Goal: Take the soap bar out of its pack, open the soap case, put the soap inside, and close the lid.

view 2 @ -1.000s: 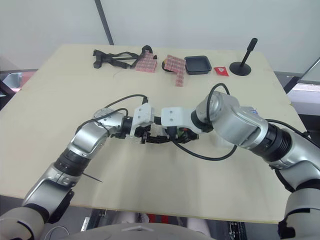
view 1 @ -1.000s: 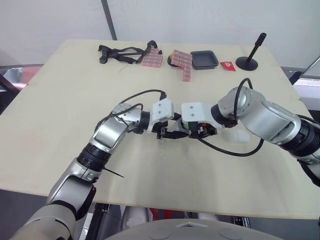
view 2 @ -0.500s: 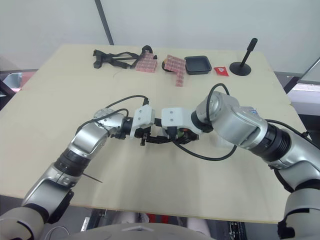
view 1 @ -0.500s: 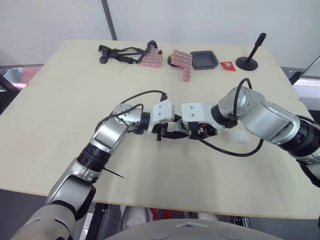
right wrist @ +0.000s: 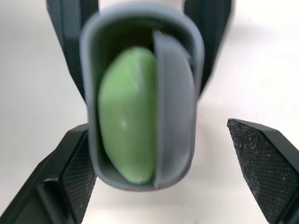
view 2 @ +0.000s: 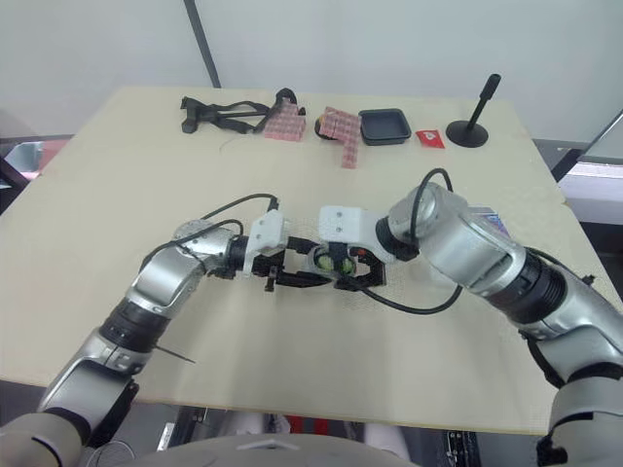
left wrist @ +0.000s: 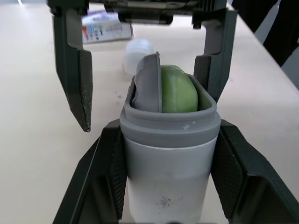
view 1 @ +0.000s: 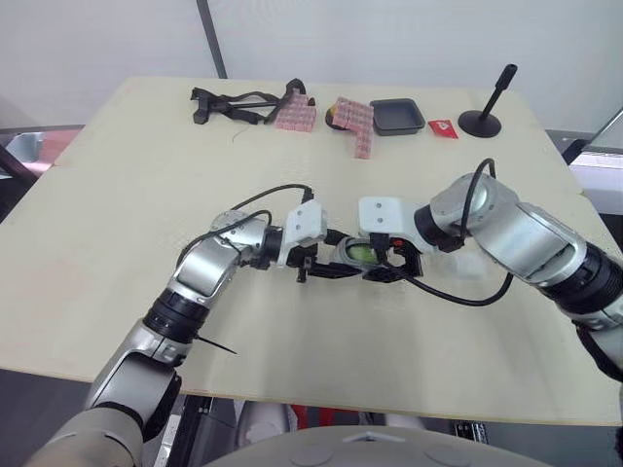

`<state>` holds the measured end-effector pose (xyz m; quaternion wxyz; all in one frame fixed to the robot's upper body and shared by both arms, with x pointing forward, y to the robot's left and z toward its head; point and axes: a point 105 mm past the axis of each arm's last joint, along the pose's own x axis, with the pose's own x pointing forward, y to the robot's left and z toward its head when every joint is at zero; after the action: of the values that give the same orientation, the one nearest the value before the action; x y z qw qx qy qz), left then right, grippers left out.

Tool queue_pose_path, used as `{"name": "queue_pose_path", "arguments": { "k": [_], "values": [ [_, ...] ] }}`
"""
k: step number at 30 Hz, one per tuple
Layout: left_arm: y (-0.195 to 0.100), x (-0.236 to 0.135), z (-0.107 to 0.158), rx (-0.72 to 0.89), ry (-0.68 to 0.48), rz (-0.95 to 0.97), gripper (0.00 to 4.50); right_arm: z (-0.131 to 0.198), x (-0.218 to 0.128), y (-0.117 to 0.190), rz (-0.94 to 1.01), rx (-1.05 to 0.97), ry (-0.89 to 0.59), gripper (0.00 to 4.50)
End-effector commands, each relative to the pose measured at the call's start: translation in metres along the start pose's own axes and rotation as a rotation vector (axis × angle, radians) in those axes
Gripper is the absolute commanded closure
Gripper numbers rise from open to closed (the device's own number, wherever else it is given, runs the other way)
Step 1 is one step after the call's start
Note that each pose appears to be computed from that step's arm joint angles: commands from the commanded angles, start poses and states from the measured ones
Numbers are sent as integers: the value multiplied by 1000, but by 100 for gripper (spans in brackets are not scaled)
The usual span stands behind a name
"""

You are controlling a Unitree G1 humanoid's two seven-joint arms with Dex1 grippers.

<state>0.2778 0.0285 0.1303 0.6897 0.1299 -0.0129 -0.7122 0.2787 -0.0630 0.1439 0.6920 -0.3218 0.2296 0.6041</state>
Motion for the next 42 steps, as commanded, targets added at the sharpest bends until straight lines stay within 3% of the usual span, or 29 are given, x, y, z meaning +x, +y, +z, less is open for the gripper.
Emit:
{"name": "queue_pose_path", "arguments": {
  "k": [1,12,33,42],
  "values": [
    [0,-15,7,42,-84,30,258,10,-16,-6,-29,74,-211,5],
    [-8,-27,-18,-9,-181,112,258,-31,-44,17,-59,146,-597,5],
    [-13,-20,-31,10,-192,71,258,-68,-54,25,-218,240,-655,5],
    [-13,-18,-30,14,-188,60,258,-125,-105,24,-368,280,-493,5]
  ]
}}
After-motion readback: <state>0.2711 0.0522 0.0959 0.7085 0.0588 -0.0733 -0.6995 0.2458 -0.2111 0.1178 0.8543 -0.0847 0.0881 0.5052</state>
